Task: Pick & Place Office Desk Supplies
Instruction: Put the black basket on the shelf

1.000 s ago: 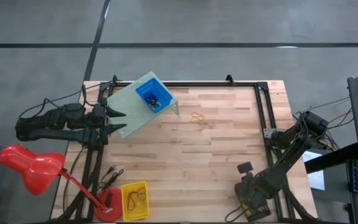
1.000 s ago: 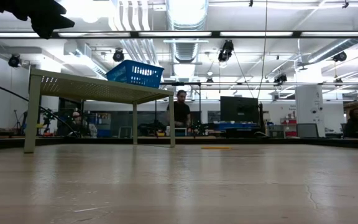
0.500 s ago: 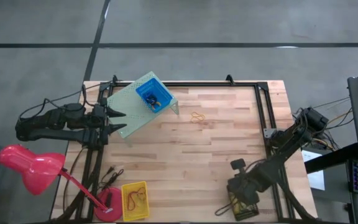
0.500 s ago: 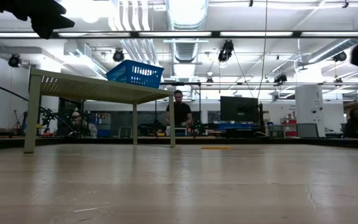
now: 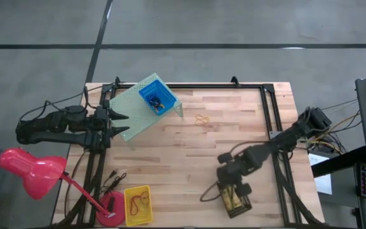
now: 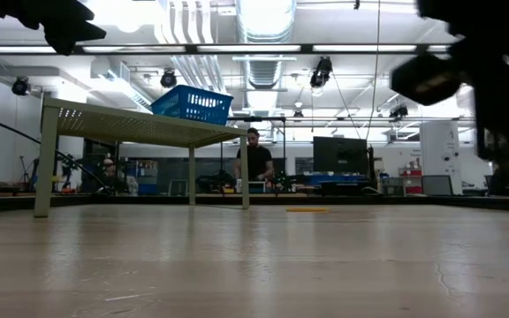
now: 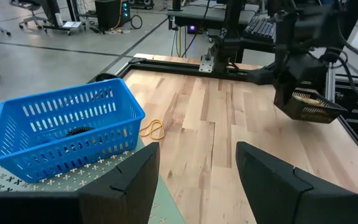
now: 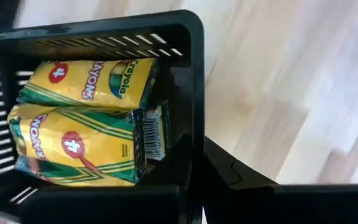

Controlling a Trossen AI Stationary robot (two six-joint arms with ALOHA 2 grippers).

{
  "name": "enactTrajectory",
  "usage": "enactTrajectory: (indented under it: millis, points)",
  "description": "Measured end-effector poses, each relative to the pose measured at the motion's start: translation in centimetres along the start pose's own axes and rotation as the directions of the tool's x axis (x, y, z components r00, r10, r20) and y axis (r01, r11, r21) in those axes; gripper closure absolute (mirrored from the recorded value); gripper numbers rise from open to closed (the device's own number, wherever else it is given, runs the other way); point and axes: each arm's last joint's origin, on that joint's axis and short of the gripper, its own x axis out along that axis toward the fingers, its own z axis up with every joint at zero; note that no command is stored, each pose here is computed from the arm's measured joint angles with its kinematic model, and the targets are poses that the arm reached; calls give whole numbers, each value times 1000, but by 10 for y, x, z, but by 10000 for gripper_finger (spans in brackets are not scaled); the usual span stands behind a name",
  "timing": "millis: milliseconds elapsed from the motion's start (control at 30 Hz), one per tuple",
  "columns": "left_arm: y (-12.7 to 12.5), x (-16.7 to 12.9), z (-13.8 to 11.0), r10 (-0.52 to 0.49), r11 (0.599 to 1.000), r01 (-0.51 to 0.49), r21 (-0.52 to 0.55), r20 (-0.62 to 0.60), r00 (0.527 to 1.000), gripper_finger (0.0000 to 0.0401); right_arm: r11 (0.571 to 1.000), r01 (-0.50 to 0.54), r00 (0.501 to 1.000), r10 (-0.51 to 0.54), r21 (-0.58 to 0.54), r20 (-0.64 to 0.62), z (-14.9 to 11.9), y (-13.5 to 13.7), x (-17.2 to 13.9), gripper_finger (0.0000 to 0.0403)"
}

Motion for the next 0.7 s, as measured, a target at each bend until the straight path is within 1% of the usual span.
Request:
enactTrajectory:
  millis: [100,200,333,433,500,567,700]
  points:
    - [0,0,0,0,1000,0,0,0,1000,186,998,-49,998,50,-28,42,11,-14,-11,391]
    - [0,0,0,0,1000,0,0,0,1000,186,995,-95,991,95,-7,96,23,-29,-24,391]
    - [0,0,0,0,1000,0,0,0,1000,186,990,-96,982,78,100,174,37,-49,-43,391]
    - [0,0,0,0,1000,0,0,0,1000,186,966,-106,973,51,235,227,44,-64,-56,391]
    - [0,0,0,0,1000,0,0,0,1000,186,933,-127,961,32,337,274,50,-74,-64,391]
    - [0,0,0,0,1000,0,0,0,1000,186,885,-144,946,-8,443,323,55,-81,-71,391]
    - [0,0,0,0,1000,0,0,0,1000,186,752,-184,908,-117,633,403,64,-89,-78,391]
